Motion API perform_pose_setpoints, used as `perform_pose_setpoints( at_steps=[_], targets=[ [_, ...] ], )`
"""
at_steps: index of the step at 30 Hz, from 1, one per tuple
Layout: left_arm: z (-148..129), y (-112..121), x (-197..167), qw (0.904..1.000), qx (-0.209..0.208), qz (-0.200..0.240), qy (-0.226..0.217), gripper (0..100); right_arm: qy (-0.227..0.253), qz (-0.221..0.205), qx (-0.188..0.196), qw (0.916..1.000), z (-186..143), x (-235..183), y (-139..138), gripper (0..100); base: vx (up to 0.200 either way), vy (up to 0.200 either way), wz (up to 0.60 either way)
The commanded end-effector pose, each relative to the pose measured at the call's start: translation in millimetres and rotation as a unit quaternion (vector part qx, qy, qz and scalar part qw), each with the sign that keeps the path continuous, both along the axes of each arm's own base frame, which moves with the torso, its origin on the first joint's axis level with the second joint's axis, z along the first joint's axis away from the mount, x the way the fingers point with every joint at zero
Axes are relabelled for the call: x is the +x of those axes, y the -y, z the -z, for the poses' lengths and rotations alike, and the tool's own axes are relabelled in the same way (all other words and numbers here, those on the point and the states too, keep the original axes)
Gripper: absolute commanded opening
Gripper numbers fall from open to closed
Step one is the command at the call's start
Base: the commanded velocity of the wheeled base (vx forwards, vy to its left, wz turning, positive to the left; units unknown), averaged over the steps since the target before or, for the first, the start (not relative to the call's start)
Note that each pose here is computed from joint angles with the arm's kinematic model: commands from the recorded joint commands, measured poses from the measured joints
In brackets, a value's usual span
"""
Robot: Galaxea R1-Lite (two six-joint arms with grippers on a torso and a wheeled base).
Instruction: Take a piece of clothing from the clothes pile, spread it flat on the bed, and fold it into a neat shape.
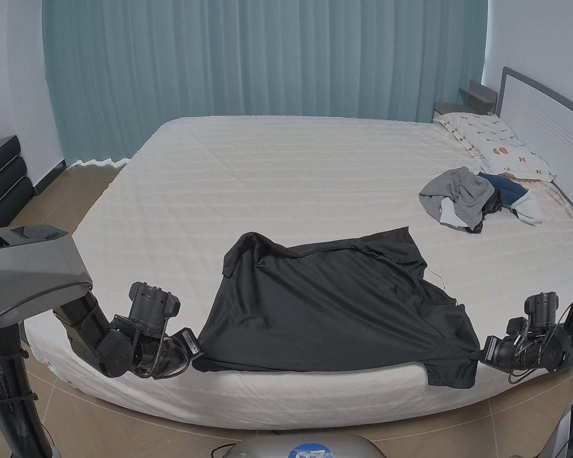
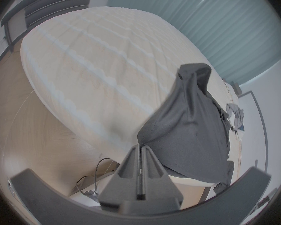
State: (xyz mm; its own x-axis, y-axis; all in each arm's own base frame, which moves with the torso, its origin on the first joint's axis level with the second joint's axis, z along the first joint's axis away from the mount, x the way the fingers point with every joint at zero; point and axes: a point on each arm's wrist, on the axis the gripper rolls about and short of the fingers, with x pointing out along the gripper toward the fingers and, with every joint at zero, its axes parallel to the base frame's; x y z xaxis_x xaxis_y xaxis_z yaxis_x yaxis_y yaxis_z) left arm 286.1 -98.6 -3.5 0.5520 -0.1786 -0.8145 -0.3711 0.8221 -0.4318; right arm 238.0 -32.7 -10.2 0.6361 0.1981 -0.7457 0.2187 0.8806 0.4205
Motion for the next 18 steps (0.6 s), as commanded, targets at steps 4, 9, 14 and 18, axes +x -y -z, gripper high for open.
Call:
perform_pose_setpoints(
  at_steps=[4,9,14,18],
  targets=[
    [8.0,4.8,-5.7,0.9997,0.011,0.017,-0.014,0,-0.009,-0.008,-0.008,0.9999,5.7,9.3,-1.8,0,0.000,0.000,0.00],
    [7.2,5.1,-6.2,0.9997,0.011,0.018,-0.012,100,-0.005,-0.014,-0.007,0.9999,11.2,19.8,-3.4,100,0.000,0.000,0.00],
    [-0.1,6.0,-2.0,0.9999,0.007,0.014,0.006,100,0.048,0.003,0.013,0.9988,-6.6,39.8,-1.0,100,0.000,0.000,0.00],
    [-16.7,4.7,0.2,0.9993,-0.003,0.008,0.037,100,0.081,0.048,0.077,0.9925,-29.9,49.1,-0.5,100,0.000,0.000,0.00]
  ],
)
